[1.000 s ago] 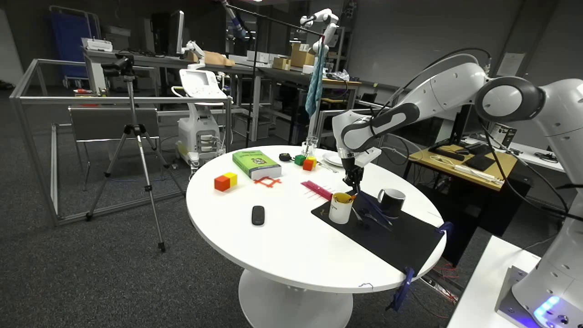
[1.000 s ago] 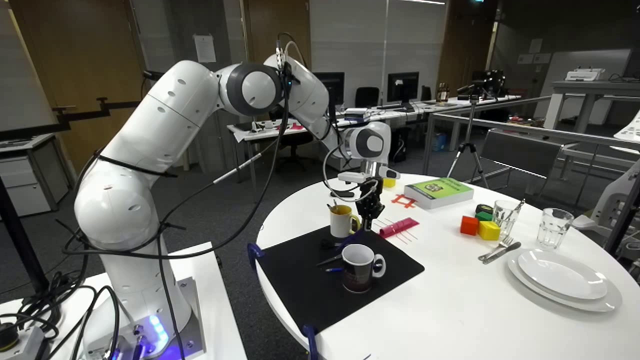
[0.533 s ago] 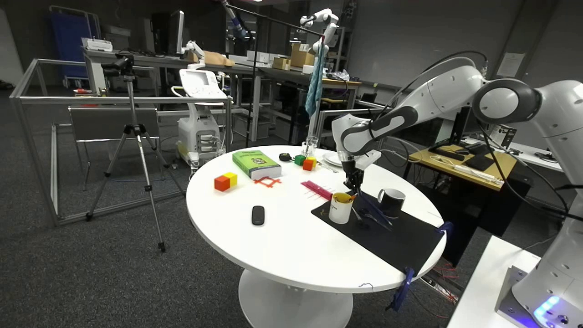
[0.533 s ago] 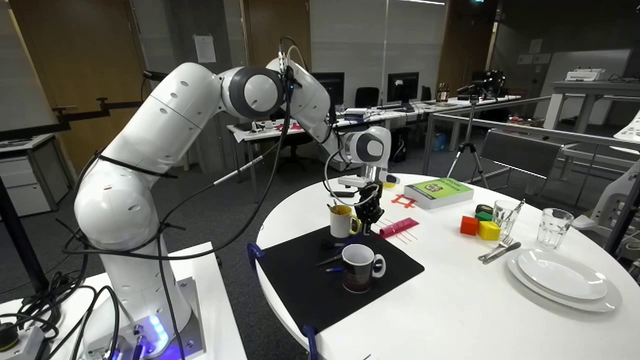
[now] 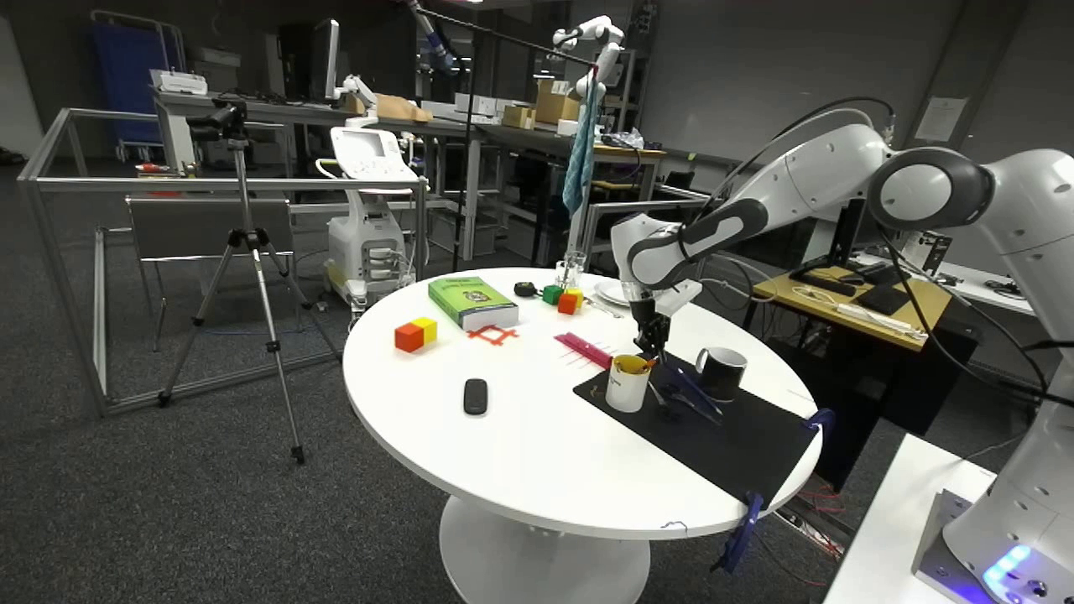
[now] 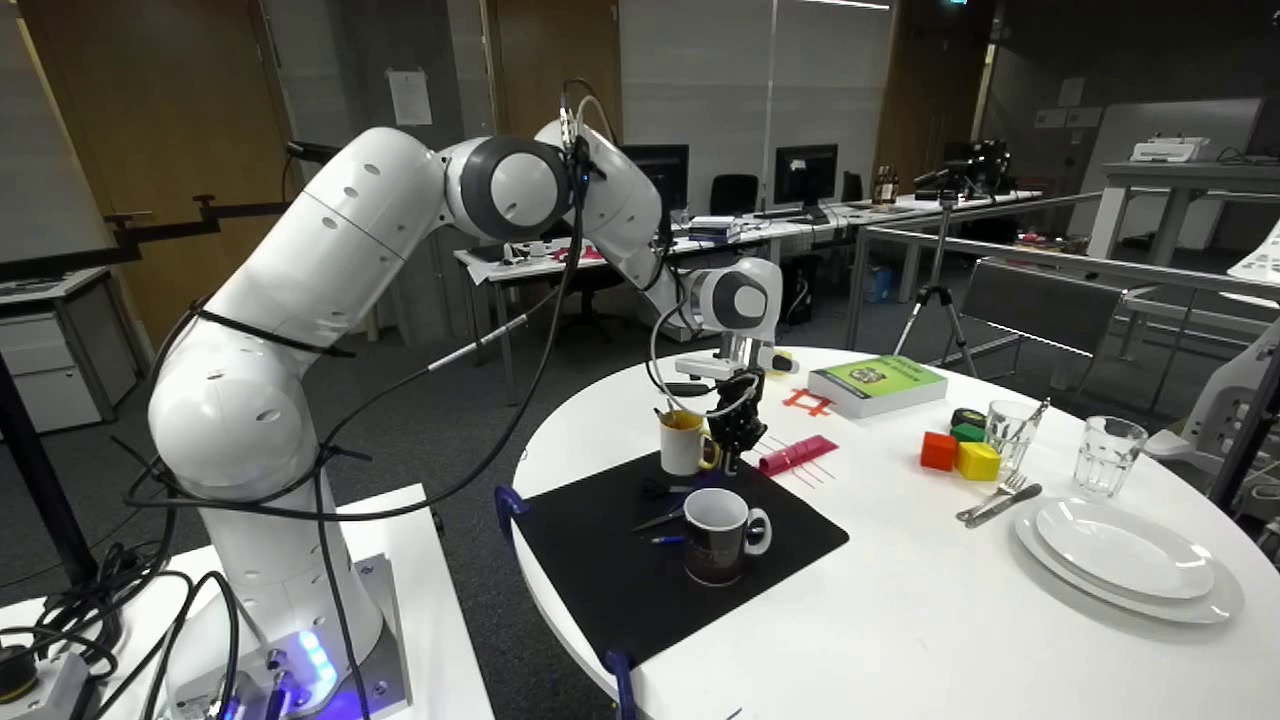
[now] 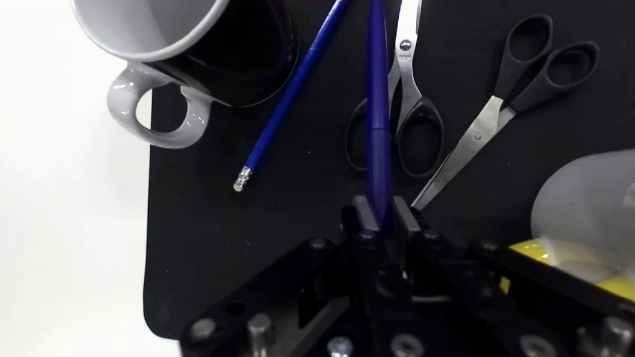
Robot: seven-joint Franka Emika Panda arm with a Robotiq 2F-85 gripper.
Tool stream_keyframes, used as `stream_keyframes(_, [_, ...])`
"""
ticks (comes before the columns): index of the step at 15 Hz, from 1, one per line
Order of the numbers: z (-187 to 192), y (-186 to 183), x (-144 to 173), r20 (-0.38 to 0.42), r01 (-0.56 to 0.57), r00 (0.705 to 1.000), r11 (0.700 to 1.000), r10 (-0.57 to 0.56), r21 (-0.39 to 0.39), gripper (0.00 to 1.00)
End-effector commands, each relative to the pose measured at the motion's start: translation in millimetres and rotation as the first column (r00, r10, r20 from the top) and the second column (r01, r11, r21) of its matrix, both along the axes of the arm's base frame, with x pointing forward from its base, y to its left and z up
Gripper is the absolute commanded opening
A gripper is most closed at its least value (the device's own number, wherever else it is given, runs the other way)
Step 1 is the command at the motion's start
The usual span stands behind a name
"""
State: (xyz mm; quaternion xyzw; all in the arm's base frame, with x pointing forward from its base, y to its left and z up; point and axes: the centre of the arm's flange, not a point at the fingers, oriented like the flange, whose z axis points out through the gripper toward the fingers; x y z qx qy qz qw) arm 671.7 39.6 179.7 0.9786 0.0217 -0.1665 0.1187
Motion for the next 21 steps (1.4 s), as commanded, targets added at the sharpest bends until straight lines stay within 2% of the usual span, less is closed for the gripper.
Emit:
stream_keyframes(1, [-7.6,-3.2,1.6,-0.005,0.009,1.000,1.000,-0.009,0.028,0.03])
stream_keyframes(7, [-19.4,-3.4,-0.9,-0.012,0.012,1.000,0.999,-0.012,0.032,0.03])
stream_keyframes(8, [-20.0,-3.5,-1.2,-0.011,0.011,1.000,0.999,-0.010,0.033,0.29])
stream_keyframes(13, [-10.6,-3.2,-0.5,0.008,0.017,1.000,0.999,-0.017,0.039,0.66])
stream_keyframes(16, [6.8,-0.1,2.7,0.061,0.008,0.998,0.999,-0.011,0.045,0.89])
stream_keyframes(18, [21.5,3.1,7.1,0.117,-0.003,0.993,0.999,-0.003,0.050,1.00])
stream_keyframes(21, [52.2,11.0,12.9,0.193,-0.029,0.981,0.998,0.017,0.056,1.00])
